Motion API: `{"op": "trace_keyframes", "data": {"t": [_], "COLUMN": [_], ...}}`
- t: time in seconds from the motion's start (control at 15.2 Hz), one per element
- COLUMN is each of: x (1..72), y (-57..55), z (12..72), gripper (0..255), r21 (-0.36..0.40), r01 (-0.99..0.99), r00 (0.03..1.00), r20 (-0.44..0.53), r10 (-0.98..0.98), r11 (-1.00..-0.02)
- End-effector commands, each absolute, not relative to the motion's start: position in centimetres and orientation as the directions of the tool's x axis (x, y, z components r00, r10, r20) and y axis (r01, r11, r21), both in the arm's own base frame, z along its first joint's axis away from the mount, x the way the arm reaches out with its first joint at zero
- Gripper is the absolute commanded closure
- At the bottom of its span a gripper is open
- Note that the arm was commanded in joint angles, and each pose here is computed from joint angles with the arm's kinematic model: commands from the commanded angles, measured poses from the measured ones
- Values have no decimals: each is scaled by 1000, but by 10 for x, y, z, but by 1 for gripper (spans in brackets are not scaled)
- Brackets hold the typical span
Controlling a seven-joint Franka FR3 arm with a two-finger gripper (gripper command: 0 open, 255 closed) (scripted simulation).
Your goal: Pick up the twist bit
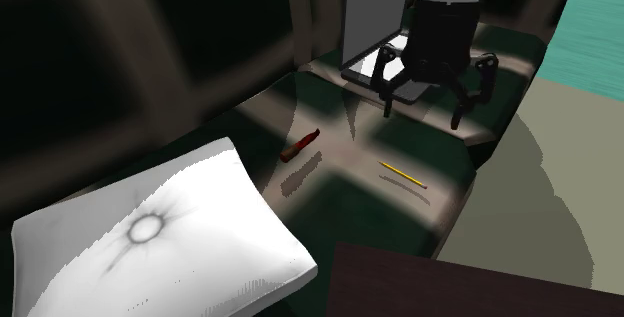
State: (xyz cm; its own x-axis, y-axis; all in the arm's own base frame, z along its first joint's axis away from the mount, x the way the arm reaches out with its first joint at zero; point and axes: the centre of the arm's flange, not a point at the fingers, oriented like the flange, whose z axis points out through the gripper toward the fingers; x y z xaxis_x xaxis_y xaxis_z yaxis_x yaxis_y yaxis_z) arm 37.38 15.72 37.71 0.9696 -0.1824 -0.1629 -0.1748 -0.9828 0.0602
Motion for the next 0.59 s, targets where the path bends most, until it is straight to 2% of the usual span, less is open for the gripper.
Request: {"op": "trace_keyframes", "data": {"t": [0.0, 0.53], "x": [383, 427], "y": [172, 235], "z": [359, 295], "gripper": [0, 0], "r21": [51, 19], "r01": [-199, -285], "r00": [966, 946], "r20": [-160, -154], "r10": [-204, -285], "r11": [-979, -958]}}
